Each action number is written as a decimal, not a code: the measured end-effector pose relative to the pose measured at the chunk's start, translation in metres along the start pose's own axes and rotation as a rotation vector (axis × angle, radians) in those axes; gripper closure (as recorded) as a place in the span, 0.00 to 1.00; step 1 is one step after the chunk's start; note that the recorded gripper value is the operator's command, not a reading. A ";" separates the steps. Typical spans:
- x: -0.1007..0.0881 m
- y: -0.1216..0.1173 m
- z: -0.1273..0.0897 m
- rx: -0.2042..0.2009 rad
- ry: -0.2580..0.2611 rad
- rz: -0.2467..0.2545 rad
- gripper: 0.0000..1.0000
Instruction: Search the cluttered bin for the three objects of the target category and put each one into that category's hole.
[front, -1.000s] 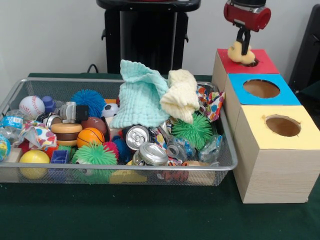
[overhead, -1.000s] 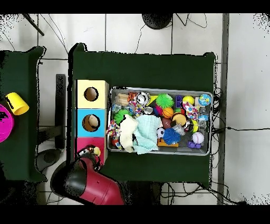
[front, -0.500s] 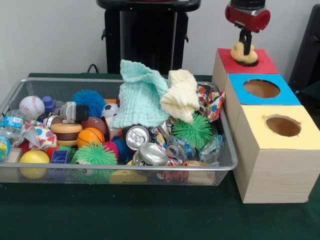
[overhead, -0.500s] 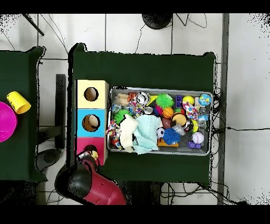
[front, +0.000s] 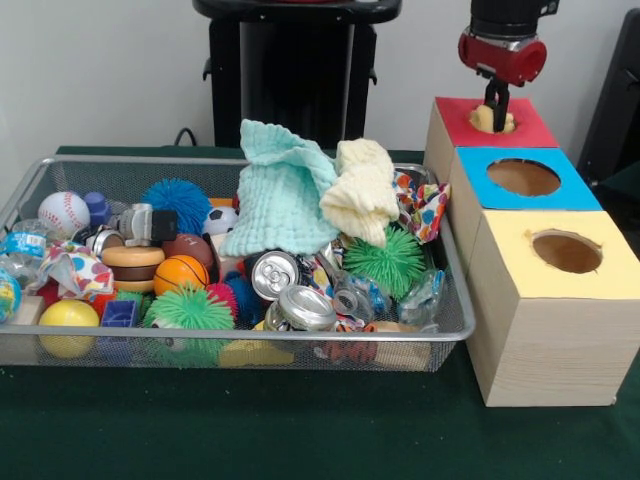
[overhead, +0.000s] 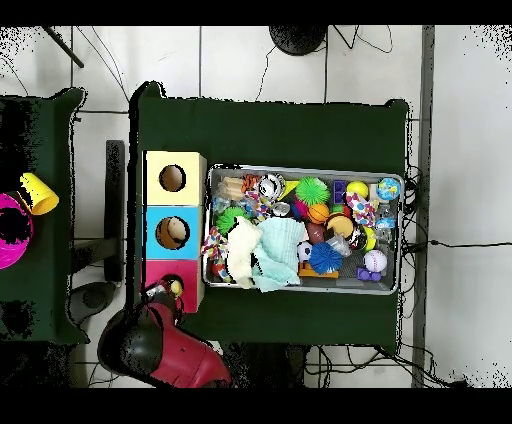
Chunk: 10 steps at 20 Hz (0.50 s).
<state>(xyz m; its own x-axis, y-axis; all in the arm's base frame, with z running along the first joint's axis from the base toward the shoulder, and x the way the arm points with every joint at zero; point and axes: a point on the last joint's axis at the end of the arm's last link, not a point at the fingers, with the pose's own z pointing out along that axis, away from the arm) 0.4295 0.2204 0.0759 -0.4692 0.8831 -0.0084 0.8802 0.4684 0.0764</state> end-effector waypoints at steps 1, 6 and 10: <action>0.001 -0.001 0.002 0.001 -0.004 0.006 1.00; 0.008 -0.006 0.013 0.011 -0.019 0.028 1.00; 0.019 -0.003 0.014 -0.009 -0.062 0.010 1.00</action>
<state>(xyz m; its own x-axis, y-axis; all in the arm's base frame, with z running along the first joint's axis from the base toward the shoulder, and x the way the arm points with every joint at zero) 0.4187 0.2361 0.0616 -0.4546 0.8880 -0.0689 0.8842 0.4593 0.0858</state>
